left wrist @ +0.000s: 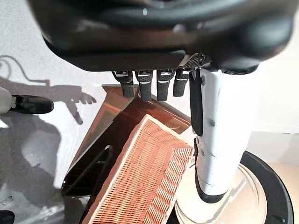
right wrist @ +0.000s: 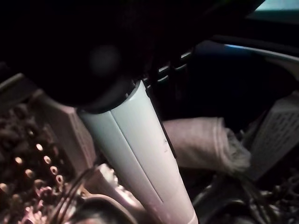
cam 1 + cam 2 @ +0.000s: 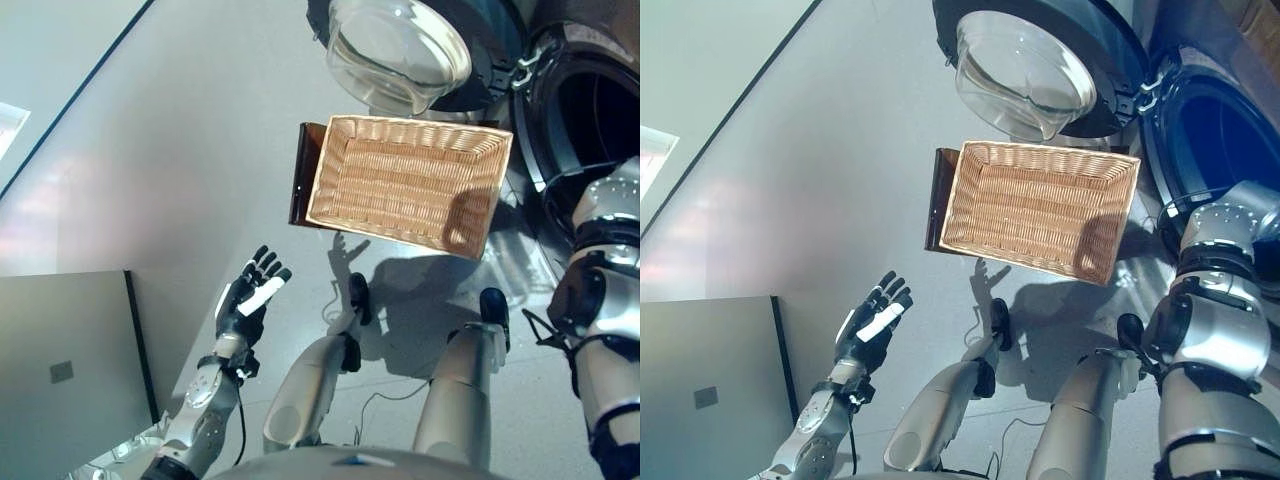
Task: Pick up the clothes and place them into the washing machine
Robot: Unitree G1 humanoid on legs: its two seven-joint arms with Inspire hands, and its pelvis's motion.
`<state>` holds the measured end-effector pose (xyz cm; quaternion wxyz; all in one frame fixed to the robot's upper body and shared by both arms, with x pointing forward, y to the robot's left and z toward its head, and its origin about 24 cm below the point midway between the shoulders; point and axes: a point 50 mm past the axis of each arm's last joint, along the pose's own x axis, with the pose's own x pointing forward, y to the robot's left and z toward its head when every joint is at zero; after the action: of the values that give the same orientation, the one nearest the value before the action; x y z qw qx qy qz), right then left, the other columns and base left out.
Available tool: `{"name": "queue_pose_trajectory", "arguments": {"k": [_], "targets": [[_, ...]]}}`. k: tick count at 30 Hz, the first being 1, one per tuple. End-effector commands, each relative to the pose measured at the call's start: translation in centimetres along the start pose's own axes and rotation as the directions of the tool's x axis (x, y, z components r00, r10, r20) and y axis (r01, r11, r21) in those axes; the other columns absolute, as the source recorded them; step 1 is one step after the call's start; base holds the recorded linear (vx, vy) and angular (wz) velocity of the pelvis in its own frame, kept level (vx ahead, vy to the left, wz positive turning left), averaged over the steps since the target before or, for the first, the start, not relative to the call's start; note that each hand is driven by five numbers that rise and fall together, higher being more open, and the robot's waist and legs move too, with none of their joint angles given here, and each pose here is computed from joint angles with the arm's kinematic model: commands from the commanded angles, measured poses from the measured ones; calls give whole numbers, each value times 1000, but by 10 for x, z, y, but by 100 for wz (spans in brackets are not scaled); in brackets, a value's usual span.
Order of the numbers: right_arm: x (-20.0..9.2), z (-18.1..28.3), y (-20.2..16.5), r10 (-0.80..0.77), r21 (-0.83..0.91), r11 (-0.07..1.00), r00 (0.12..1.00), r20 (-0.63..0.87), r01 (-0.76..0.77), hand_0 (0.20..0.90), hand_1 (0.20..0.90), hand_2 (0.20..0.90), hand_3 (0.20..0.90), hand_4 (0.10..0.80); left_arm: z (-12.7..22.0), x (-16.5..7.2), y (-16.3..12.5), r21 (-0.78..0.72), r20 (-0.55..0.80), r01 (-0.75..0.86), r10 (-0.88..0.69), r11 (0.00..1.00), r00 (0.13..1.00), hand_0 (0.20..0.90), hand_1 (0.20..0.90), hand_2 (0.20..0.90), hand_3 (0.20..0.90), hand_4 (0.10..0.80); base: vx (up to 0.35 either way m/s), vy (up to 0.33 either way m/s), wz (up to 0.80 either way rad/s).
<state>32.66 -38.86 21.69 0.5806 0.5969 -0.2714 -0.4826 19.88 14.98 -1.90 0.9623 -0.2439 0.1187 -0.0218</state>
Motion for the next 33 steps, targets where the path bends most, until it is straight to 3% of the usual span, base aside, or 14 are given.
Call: {"name": "queue_pose_trajectory", "arguments": {"k": [1, 7, 22, 33], "targets": [[-28, 10, 61, 325, -38, 946, 944, 60, -323, 900, 900, 900, 900, 800, 31, -1, 7, -2, 154, -19, 19, 1000, 988, 900, 900, 900, 900, 800, 0, 0, 0], [-40, -17, 35, 377, -147, 916, 926, 2, -372, 900, 900, 900, 900, 800, 31, -2, 11, -37, 167, -45, 50, 998, 985, 900, 900, 900, 900, 800, -5, -2, 0], [-99, -84, -75, 344, -190, 893, 891, -296, -408, 900, 900, 900, 900, 800, 38, -6, 23, -50, 193, -104, 112, 993, 975, 900, 900, 900, 900, 800, -18, 23, -3], [-122, -101, -124, 318, -272, 838, 829, -460, -473, 900, 900, 900, 900, 800, 44, -9, 37, -26, 218, -159, 161, 987, 963, 900, 900, 900, 900, 800, -23, 20, 4]]}}
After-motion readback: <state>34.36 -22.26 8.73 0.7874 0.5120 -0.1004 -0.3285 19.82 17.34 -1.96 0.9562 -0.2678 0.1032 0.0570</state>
